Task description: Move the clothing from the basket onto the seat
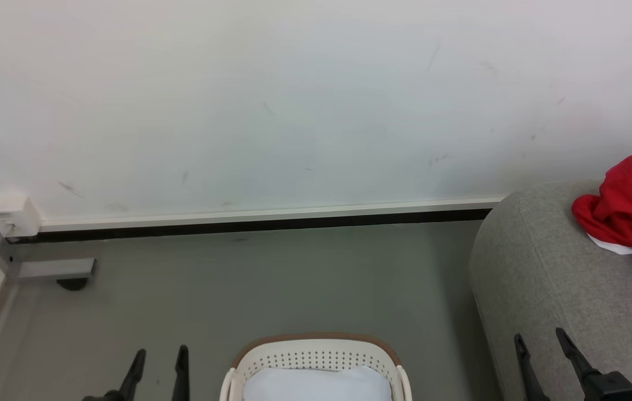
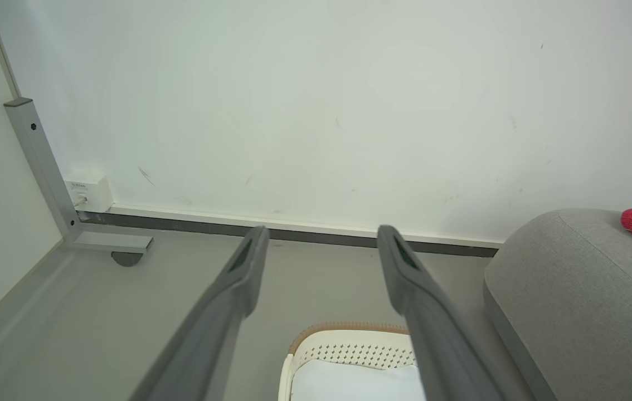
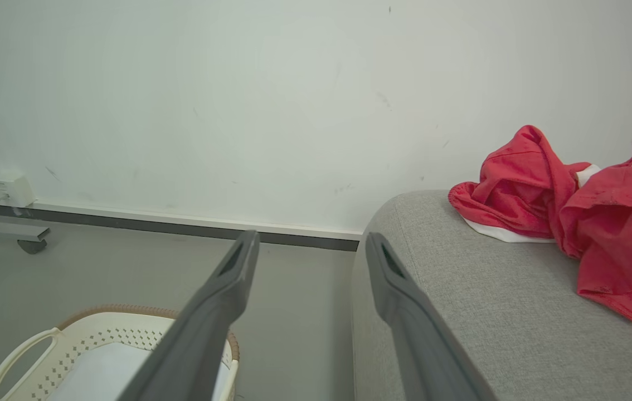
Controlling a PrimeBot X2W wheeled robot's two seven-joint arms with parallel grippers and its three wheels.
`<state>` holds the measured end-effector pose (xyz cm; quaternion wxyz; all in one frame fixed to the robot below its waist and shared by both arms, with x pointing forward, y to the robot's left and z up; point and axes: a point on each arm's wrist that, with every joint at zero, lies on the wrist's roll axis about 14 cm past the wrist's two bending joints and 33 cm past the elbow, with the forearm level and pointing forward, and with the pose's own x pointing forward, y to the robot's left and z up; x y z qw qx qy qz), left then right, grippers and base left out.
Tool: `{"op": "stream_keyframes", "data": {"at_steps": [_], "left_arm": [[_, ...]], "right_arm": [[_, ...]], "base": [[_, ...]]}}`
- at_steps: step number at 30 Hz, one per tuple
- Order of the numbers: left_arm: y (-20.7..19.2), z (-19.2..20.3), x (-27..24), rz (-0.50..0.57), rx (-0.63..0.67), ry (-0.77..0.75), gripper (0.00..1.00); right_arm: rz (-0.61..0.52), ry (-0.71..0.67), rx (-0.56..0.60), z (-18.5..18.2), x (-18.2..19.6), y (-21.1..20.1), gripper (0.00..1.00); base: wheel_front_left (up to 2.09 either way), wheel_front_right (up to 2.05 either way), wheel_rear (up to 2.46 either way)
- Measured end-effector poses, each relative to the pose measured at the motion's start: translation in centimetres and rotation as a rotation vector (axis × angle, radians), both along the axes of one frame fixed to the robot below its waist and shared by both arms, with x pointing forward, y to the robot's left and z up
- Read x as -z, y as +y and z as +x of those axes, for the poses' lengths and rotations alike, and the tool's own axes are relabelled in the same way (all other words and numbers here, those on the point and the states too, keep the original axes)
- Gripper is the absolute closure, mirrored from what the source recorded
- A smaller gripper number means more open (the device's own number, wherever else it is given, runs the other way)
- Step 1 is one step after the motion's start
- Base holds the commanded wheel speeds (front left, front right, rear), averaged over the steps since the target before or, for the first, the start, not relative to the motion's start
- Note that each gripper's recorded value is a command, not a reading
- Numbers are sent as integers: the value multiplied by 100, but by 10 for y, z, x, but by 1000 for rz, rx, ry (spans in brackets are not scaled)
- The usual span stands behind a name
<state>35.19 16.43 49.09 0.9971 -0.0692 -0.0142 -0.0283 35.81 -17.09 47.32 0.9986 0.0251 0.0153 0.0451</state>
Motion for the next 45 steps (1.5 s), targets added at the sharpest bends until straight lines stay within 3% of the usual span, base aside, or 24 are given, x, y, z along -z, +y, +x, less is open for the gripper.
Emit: {"op": "stream_keyframes", "data": {"at_steps": [12,13,19,45], "left_arm": [[2,-4,4,-2,4,7,0],[1,-5,4,-4,9,8,100],[-2,-12,26,-22,12,82,100],[17,0,26,-464,-85,145,100]], "right_arm": [[16,-1,-16,1,-1,6,0],[18,-2,-17,1,-1,7,100],[35,85,-8,-12,25,7,100],[495,116,131,-2,17,-14,100]], "base": [[0,0,0],[0,0,0],[0,0,0],[0,0,0]]}}
